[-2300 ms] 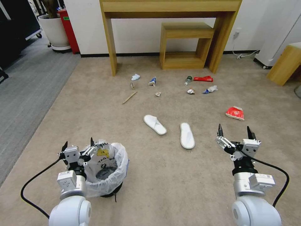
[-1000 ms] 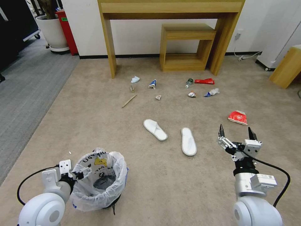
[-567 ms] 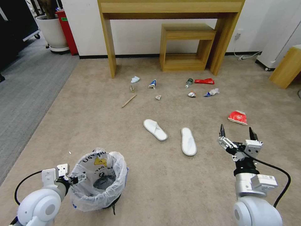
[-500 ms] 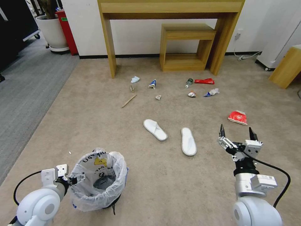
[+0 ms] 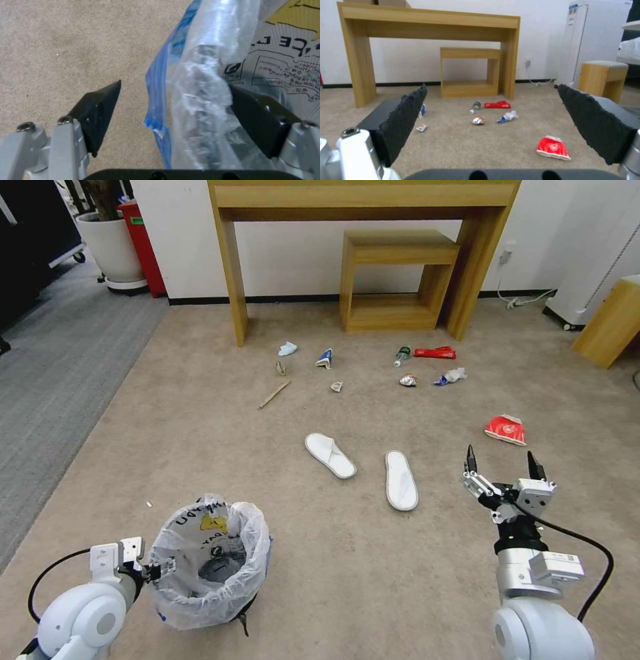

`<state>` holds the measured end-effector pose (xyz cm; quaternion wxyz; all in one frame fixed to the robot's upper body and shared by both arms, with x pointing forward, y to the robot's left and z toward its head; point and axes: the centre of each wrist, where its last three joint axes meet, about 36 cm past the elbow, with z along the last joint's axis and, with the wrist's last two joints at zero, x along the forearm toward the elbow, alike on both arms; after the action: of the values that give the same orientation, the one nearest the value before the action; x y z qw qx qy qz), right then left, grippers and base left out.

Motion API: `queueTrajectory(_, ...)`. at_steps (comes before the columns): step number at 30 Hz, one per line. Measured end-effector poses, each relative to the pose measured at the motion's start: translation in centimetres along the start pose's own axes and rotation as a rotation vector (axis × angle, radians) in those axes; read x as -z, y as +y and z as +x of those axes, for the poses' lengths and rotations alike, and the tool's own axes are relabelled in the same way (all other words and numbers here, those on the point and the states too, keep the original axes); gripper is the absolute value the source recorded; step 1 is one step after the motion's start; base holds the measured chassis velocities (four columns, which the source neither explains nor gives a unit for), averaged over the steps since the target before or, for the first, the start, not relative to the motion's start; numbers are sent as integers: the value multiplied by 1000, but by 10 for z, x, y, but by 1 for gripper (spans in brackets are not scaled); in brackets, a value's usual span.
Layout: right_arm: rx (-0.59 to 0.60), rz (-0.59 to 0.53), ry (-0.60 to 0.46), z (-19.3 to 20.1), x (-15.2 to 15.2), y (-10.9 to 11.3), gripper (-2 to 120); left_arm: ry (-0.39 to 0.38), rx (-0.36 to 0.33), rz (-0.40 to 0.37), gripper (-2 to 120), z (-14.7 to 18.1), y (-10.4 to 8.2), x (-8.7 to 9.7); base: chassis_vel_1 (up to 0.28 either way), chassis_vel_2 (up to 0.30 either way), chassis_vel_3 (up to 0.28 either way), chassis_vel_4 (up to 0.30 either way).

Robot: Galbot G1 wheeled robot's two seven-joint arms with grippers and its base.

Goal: Pick up the trash bin and place the garbage on the floor into it.

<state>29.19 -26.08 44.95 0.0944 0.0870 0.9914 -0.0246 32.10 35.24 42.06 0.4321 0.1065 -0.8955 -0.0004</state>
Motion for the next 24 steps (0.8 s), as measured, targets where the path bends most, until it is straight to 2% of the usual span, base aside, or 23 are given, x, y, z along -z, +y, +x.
queueTrajectory(7,0,-2,-4,-2,-1,1,100,2,-4,-9,71,-1,-2,-2,0,0,0,0)
queueTrajectory(9,-1,-1,-5,-3,-2,1,100,-2,-3,-15,61,-2,-3,-3,0,0,0,0)
queueTrajectory(10,-1,-1,-5,-3,-2,1,100,-2,-3,-15,61,-2,-3,-3,0,0,0,0)
queueTrajectory(13,0,0,-7,-5,-2,0,100,-5,-3,-17,43,-2,-5,-6,0,0,0,0)
queueTrajectory(14,0,0,-7,-5,-2,0,100,-5,-3,-17,43,-2,-5,-6,0,0,0,0)
queueTrajectory(17,3,-5,-6,-6,-3,1,99,-6,-9,-15,28,-3,-5,-8,0,0,0,0)
queueTrajectory(19,4,-5,-5,-6,-3,1,99,-6,-10,-14,27,-3,-5,-8,0,0,0,0)
queueTrajectory(21,6,-6,-2,-7,-4,1,99,-8,-19,-8,15,-3,-6,-9,0,0,0,0)
queueTrajectory(24,6,-6,1,-8,-5,1,99,-12,-23,-3,10,-3,-7,-9,0,0,0,0)
